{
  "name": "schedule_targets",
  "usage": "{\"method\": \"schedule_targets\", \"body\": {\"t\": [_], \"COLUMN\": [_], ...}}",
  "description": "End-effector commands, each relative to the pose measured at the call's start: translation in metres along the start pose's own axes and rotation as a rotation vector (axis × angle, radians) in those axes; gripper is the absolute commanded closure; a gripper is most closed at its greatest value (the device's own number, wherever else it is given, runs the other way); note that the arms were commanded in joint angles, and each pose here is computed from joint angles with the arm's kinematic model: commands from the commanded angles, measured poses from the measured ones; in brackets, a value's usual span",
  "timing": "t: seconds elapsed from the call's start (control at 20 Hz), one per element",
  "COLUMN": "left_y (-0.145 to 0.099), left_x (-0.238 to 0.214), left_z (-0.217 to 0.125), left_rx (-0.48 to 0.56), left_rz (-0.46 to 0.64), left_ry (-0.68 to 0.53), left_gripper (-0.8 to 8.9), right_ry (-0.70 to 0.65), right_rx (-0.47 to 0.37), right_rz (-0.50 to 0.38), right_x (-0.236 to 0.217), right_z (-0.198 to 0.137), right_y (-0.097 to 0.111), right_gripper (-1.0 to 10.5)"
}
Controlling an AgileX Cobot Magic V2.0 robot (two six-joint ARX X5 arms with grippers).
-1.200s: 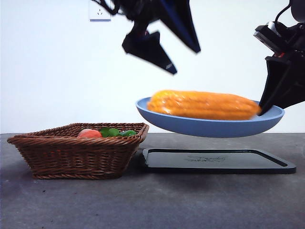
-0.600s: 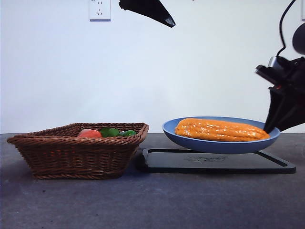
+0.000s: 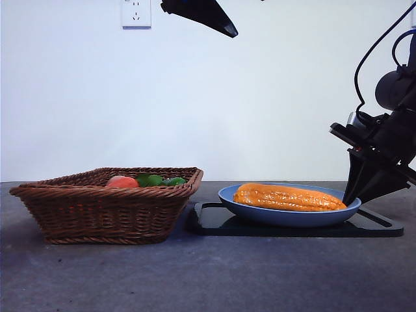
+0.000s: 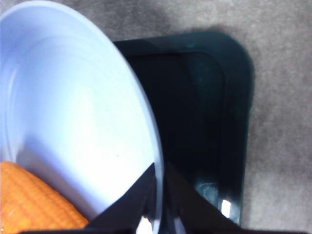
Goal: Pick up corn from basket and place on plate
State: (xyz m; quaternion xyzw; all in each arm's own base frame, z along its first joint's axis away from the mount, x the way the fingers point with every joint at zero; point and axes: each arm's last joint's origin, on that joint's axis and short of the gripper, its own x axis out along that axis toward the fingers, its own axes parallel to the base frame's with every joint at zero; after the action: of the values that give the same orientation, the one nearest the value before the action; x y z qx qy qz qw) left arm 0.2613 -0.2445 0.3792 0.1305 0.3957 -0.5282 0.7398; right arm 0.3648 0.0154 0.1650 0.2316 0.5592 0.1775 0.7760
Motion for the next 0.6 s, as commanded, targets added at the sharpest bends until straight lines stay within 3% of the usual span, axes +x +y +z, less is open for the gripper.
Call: {"method": "schedule_targets", "body": {"t": [0.05, 0.25, 0.6], "left_y": [-0.004, 0.000, 0.008], "left_x": [-0.005, -0.006, -0.010], "left_z": [0.007, 0.006, 0.005], "left_rx": [0.013, 0.004, -0.013], "left_rz": [0.002, 0.009, 0.024], "left_ry": [-0.028, -0.029, -0.034], "left_gripper": [4.79, 4.80, 4.80], "right_ry": [-0.002, -0.005, -0.100], "right_rx": [-0.010, -0.013, -0.073], "right_rz": [0.009, 0.015, -0.004], "right_x": [0.003, 0.000, -0.064], "right_z": [0.005, 0.005, -0.004], "right_y": [0.000, 0.003, 0.034], "right_gripper": [9.0, 7.3, 7.2]}}
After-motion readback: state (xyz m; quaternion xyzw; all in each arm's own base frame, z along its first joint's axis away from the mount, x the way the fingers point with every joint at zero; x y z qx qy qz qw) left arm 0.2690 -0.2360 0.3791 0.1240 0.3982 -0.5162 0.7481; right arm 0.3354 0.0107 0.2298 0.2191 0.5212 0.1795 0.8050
